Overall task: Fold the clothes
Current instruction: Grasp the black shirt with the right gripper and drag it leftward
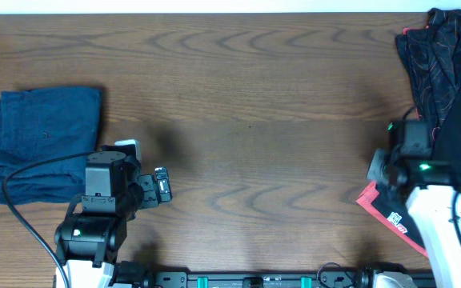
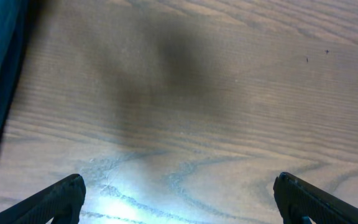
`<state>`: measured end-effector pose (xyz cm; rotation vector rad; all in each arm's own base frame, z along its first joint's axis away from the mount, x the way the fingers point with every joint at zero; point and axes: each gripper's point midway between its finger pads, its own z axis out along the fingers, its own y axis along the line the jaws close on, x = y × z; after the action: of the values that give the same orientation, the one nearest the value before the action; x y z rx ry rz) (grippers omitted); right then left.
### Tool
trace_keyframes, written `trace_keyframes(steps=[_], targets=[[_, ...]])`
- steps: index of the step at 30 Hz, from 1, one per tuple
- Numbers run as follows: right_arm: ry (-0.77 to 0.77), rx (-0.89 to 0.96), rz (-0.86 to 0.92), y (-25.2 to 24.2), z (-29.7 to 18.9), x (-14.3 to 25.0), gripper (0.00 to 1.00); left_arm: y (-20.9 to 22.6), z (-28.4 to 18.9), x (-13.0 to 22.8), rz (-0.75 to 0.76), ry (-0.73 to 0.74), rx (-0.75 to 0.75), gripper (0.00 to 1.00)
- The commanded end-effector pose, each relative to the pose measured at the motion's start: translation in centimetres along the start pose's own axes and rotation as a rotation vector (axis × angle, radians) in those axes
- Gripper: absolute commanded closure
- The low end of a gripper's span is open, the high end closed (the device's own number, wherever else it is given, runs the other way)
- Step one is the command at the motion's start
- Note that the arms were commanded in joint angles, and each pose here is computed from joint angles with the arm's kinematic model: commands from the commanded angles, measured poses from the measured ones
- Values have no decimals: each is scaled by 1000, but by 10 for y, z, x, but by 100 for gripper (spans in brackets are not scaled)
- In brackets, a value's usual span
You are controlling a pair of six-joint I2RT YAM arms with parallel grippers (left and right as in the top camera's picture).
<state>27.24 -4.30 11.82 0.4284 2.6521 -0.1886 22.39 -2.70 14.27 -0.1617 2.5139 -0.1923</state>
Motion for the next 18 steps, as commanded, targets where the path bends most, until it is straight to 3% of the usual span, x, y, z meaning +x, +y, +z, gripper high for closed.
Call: trace_keyframes(steps=[1,4,9,13,18], targets=[[-118,-423,-248,76,-59,-37,99,-2,-5,-7,-9,-18,10,2],[-226,-747,-413,143,-122,-46,99,-2,-5,-7,-9,-18,10,2],[-365,-935,-608,214,-166,-38,99,-2,-5,-7,-9,-18,10,2],[-350,-1026,-724,264,-169,-14,99,-2,-5,-7,-9,-19,10,2],[-276,-1044,-804,316,-131,12,99,-2,-5,-7,-9,-19,10,2]])
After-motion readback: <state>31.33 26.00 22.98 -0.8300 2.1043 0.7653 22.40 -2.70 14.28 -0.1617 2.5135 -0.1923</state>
